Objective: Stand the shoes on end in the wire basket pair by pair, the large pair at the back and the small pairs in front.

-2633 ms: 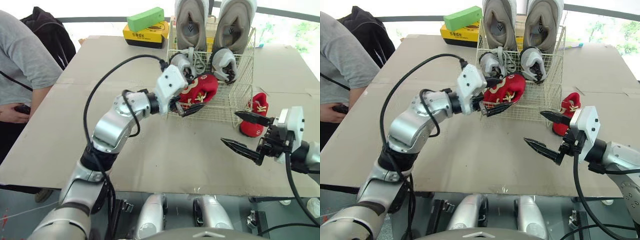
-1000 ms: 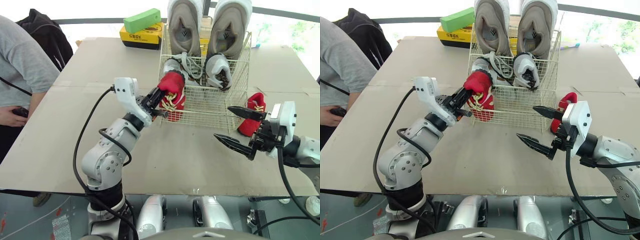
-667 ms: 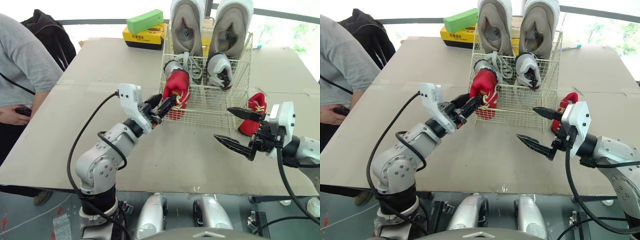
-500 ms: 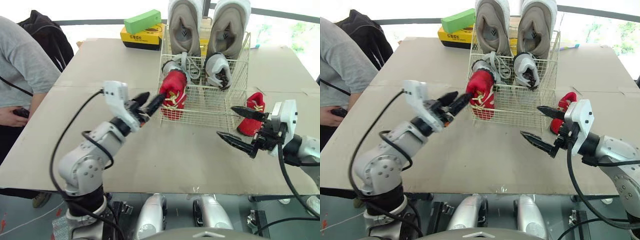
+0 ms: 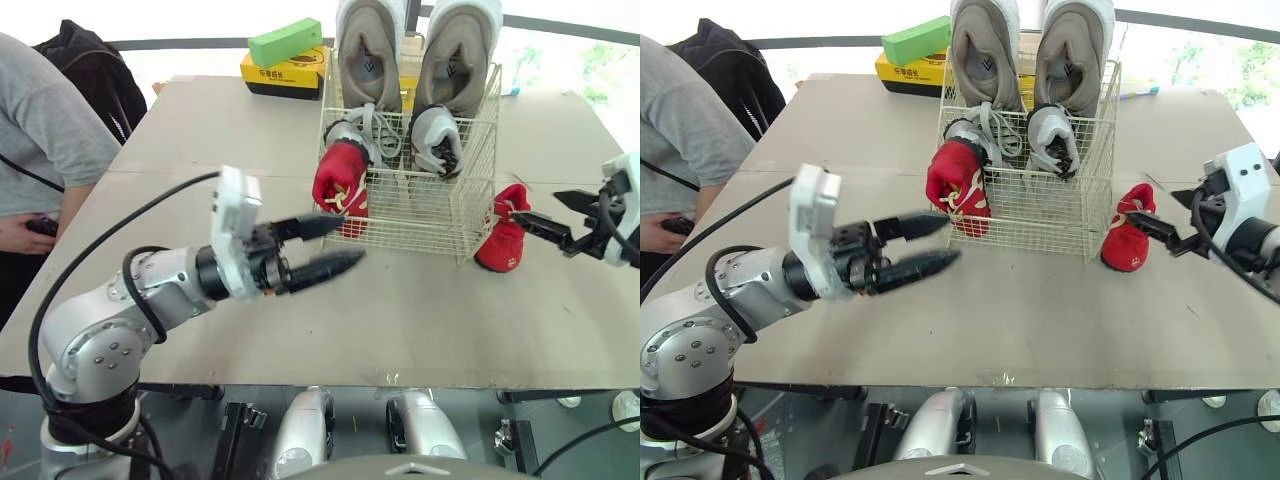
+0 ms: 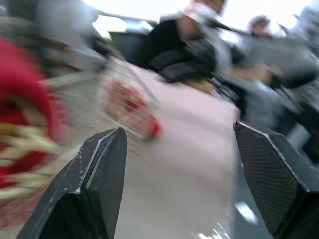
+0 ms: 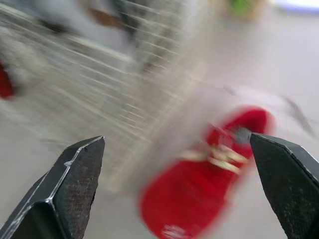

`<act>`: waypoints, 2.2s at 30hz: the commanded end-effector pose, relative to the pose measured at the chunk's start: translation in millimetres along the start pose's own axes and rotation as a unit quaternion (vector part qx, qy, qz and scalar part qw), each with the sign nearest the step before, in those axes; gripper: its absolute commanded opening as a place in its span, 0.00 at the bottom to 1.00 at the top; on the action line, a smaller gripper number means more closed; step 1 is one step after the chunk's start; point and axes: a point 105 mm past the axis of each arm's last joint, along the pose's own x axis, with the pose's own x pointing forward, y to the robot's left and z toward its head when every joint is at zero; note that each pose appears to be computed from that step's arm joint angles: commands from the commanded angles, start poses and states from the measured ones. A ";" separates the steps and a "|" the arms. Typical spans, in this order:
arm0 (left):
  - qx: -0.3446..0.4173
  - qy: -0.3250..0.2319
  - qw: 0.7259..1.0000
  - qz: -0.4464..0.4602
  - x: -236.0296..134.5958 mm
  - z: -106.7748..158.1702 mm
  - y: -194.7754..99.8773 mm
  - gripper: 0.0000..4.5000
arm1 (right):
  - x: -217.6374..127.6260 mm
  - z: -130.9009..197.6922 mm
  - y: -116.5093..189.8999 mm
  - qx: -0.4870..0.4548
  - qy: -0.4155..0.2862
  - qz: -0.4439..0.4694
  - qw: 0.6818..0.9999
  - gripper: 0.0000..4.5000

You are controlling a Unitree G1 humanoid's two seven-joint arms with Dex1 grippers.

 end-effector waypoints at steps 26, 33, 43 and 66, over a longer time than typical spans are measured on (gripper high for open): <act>0.051 -0.024 0.998 -0.018 6.2 4.3 -1.7 0.84 | -30.2 29.0 -55.7 0.034 -0.150 -0.072 0.986 0.01; 0.035 -0.073 0.997 0.016 7.4 7.5 13.3 0.84 | -73.5 81.0 55.1 -0.090 -0.386 -0.059 0.916 0.01; 0.008 -0.068 0.998 0.000 -15.0 -7.6 15.2 0.84 | -12.7 68.8 115.0 -0.167 -0.470 -0.110 0.860 0.01; 0.000 -0.052 0.997 0.062 -18.8 -27.4 20.4 0.84 | 34.2 -41.6 123.5 -0.077 -0.324 0.010 0.943 0.18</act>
